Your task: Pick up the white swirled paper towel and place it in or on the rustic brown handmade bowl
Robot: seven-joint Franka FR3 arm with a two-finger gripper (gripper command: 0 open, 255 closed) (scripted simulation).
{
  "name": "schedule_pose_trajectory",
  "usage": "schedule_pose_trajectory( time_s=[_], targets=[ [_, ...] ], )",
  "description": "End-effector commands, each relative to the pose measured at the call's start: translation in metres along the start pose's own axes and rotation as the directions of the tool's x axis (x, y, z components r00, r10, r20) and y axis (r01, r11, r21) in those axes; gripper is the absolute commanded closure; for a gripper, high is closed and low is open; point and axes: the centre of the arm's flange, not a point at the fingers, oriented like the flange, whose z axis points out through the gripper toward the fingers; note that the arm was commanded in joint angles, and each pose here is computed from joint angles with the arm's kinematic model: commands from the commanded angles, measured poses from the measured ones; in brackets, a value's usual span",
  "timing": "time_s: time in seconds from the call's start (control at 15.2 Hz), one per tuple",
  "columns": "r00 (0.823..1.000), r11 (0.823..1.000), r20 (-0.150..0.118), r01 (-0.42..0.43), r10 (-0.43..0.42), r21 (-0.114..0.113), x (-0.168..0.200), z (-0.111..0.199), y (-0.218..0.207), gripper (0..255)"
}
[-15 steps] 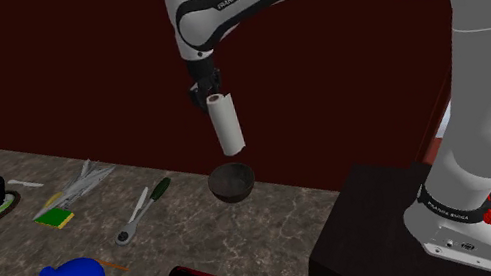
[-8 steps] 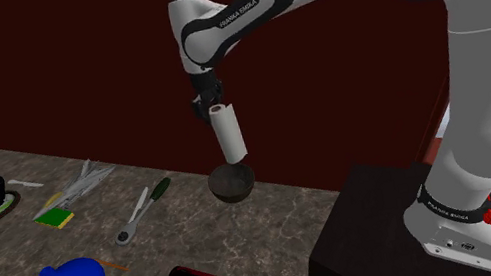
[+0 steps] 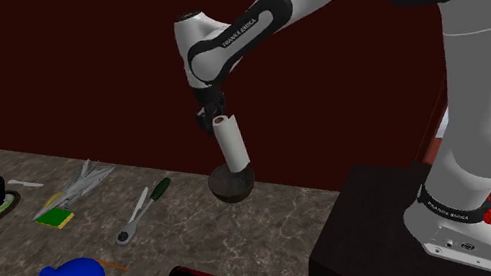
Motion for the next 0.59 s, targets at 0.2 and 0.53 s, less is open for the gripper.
schedule_pose_trajectory(
  time_s=[0.2, 0.53],
  targets=[
    [1.000, 1.000, 0.000, 0.000, 0.000, 0.000, -0.001, 0.026, -0.001, 255],
    [1.000, 1.000, 0.000, 0.000, 0.000, 0.000, -0.001, 0.054, -0.003, 255]
  ],
)
